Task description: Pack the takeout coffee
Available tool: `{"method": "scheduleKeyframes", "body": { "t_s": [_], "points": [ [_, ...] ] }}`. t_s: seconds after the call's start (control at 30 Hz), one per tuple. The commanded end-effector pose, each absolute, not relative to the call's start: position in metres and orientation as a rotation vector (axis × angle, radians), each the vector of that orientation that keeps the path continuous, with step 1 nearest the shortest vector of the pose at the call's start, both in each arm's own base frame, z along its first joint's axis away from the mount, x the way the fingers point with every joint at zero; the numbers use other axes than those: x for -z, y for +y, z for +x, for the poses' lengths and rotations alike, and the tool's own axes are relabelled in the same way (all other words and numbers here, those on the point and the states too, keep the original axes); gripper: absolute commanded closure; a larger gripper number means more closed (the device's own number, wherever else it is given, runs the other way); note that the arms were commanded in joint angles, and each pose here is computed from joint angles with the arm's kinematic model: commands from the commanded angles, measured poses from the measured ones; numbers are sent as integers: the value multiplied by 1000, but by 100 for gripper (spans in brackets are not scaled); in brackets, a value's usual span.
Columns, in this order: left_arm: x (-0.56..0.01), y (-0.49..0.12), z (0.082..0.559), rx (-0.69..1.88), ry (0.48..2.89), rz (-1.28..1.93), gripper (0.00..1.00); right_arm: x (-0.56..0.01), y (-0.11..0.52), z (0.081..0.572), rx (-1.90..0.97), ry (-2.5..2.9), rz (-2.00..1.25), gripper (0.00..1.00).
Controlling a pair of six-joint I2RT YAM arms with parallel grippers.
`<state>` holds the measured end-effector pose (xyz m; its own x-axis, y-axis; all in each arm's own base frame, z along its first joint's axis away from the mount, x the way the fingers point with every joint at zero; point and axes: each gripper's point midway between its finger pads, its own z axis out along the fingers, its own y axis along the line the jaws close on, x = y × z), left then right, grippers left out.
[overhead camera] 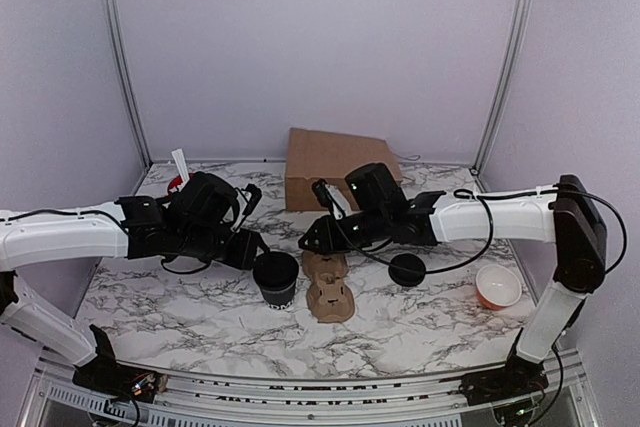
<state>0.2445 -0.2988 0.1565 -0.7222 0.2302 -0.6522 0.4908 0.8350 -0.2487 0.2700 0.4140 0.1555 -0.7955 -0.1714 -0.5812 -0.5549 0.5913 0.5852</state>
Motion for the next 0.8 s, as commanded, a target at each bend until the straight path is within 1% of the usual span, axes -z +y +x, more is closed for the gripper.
{"method": "scheduleKeyframes", "body": {
  "t_s": [0.0, 0.2, 0.37, 0.77],
  "points": [
    [-164, -286, 232, 566, 2396, 492, 62, -153, 418, 275, -979, 2358, -672, 72],
    [-151, -280, 213, 626, 2451, 462, 66, -147, 423, 276, -946, 2361, -716, 71],
    [-143, -288, 205, 647, 2470, 475, 70, -144, 427, 276, -923, 2369, -729, 72],
    [-138, -296, 219, 585, 2473, 455, 80, -143, 426, 271, -900, 2375, -726, 72]
  ]
}}
